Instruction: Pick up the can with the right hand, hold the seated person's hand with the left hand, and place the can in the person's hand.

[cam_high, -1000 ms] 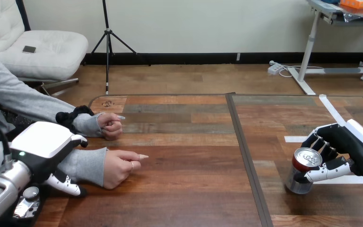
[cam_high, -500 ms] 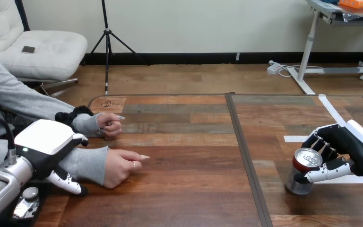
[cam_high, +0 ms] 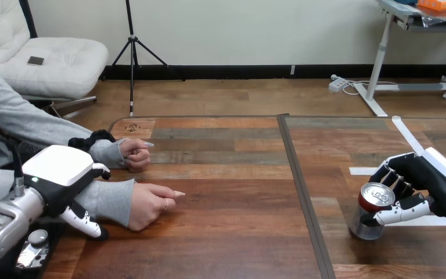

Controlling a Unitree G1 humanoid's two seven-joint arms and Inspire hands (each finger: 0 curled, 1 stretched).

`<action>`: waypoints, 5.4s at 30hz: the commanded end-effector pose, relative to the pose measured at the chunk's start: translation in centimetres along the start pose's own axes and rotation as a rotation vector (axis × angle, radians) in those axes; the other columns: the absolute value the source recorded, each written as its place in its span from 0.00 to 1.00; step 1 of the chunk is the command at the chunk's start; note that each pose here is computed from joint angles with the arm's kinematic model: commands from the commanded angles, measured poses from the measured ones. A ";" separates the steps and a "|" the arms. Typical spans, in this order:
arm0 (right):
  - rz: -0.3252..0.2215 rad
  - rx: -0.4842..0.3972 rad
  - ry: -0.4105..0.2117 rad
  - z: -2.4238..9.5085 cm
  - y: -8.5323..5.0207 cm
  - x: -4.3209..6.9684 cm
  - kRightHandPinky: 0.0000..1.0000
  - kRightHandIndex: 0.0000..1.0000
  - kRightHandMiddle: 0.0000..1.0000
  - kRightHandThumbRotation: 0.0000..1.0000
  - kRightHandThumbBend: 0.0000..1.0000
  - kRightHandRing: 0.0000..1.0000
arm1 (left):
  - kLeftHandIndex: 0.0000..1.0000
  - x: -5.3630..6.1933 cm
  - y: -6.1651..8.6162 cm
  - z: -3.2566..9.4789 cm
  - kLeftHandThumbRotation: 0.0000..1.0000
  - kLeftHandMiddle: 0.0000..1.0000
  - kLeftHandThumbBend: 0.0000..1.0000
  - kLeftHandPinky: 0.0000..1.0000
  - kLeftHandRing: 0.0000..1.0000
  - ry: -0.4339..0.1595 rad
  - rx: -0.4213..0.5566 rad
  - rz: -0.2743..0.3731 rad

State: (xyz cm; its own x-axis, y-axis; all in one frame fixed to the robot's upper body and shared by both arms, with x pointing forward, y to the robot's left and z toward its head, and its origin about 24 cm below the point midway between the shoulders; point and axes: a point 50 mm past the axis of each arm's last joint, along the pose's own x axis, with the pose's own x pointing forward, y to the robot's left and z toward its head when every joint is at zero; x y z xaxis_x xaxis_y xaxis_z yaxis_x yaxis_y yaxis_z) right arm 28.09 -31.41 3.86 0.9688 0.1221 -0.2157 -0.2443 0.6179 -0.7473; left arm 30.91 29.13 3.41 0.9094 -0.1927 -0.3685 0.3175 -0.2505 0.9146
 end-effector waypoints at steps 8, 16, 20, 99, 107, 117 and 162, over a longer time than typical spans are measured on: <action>-0.097 -0.029 -0.108 2.5 -3.1 1.1 0.34 0.44 0.41 0.00 0.76 0.37 | 0.82 1.0 1.2 0.1 0.46 0.83 1.00 0.78 0.81 0.004 0.032 -0.039; -0.098 -0.028 -0.106 2.5 -3.1 1.1 0.34 0.44 0.41 0.00 0.76 0.37 | 0.80 1.1 1.2 0.0 0.39 0.81 1.00 0.74 0.79 0.028 -0.013 -0.065; -0.099 -0.026 -0.112 2.6 -3.1 1.2 0.34 0.43 0.41 0.00 0.76 0.37 | 0.79 1.3 1.2 -0.2 0.33 0.79 1.00 0.68 0.76 0.059 -0.082 -0.103; -0.119 -0.014 -0.122 2.5 -3.4 1.2 0.30 0.43 0.38 0.00 0.76 0.33 | 0.46 1.6 1.6 -0.8 0.00 0.48 0.75 0.32 0.40 0.133 -0.227 -0.187; -0.121 -0.034 -0.120 2.6 -3.3 1.1 0.30 0.43 0.38 0.00 0.77 0.33 | 0.41 1.5 1.9 -1.1 0.00 0.42 0.71 0.27 0.34 0.133 -0.260 -0.159; -0.123 -0.025 -0.120 2.6 -3.2 1.1 0.31 0.43 0.39 0.00 0.76 0.34 | 0.34 1.3 2.5 -1.4 0.00 0.36 0.64 0.23 0.29 0.119 -0.289 -0.109; -0.114 -0.024 -0.105 2.5 -2.9 1.2 0.33 0.44 0.41 0.00 0.76 0.36 | 0.47 0.5 5.2 -1.2 0.00 0.44 0.40 0.31 0.38 0.069 -0.300 0.149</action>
State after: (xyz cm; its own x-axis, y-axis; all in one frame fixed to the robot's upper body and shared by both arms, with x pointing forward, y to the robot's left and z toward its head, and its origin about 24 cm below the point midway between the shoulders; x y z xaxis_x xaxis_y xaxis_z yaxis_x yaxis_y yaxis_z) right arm 28.05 -31.45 3.88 0.9718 0.1205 -0.2028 -0.2330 0.6226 -0.7471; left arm 32.18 28.64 4.47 0.9102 -0.1165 -0.3973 0.4053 0.0537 0.9126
